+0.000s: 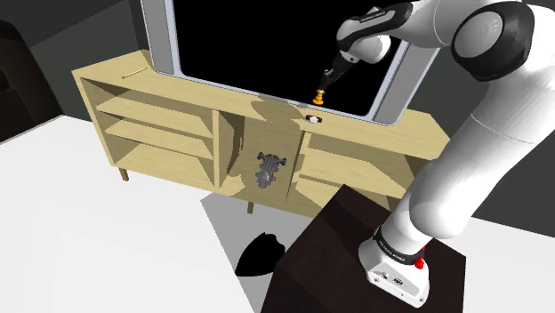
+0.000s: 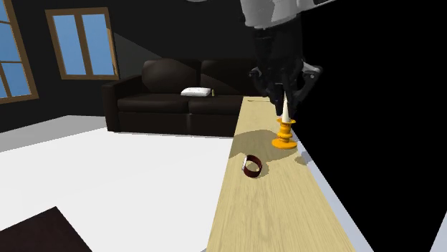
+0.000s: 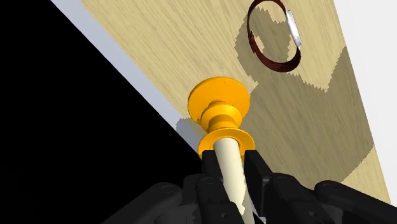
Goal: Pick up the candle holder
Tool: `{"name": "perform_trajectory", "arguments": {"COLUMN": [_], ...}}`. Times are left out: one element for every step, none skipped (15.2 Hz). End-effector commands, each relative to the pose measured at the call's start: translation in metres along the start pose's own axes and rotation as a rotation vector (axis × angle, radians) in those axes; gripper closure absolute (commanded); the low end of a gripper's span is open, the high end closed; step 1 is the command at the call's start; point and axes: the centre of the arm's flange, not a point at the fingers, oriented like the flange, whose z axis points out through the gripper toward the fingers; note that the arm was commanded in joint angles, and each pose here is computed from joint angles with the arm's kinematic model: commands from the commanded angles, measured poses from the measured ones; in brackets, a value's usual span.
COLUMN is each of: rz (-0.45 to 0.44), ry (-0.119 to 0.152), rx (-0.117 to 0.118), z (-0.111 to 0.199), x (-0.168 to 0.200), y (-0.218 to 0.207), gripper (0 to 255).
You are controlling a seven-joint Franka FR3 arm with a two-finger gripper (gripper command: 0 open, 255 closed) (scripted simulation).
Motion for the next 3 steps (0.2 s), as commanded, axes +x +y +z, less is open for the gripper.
{"name": "perform_trajectory", "arguments": {"rz": [0.0, 0.0, 0.0], "ry": [0.0, 0.0, 0.0], "rx": [0.0, 0.0, 0.0], "z": [-0.0097, -0.0105, -0.0105], "x": [0.0042, 0.0045, 0.0045], "y": [0.0, 0.0, 0.0], "gripper": [255, 255, 255]}}
